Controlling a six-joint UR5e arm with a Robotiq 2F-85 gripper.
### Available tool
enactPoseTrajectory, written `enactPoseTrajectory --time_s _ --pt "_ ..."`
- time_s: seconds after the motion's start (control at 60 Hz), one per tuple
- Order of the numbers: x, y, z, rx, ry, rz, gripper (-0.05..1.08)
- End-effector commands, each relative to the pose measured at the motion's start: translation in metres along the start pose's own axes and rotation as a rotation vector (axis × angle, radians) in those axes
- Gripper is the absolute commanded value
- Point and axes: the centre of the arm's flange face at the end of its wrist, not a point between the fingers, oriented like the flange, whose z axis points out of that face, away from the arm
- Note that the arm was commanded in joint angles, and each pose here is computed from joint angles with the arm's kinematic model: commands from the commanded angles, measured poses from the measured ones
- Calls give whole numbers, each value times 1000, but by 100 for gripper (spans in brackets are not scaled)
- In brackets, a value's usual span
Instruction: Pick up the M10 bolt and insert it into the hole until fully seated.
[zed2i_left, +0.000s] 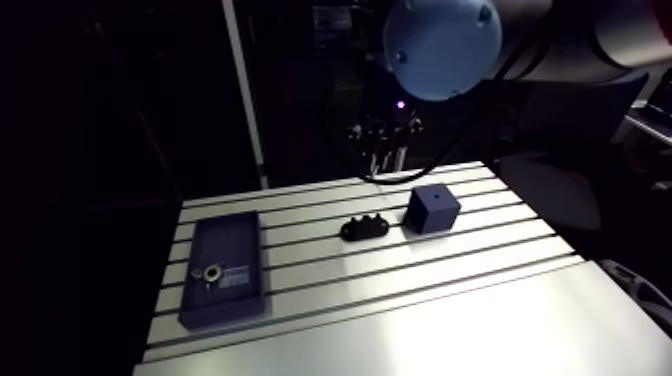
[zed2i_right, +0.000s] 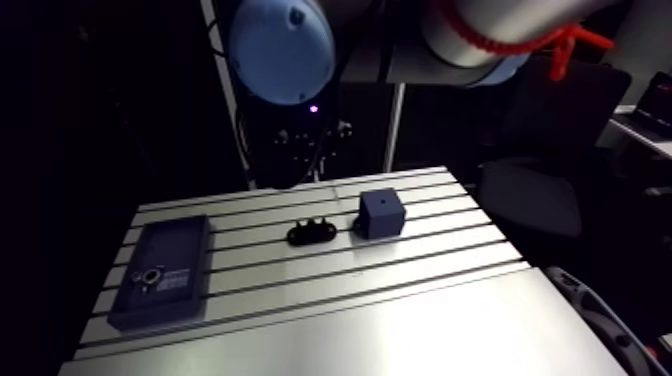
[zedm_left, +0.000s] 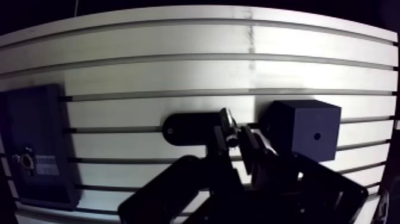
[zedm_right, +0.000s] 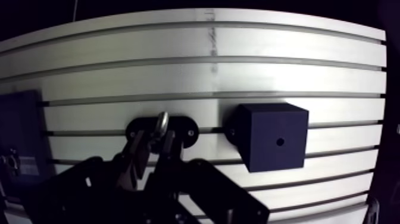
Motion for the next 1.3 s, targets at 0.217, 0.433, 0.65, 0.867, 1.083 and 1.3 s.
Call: enactPoseTrajectory --time_s 0.217,0.433,0.65,0.867,1.083,1.3 --pt "45 72 -85 13 -149 99 108" --pt "59 110 -68 -9 -238 130 108" --pt "66 133 -50 0 -276 156 108" --pt "67 141 -35 19 -323 166 108" --pt "66 144 -27 28 -355 169 108" --pt "58 142 -12 30 -381 169 108"
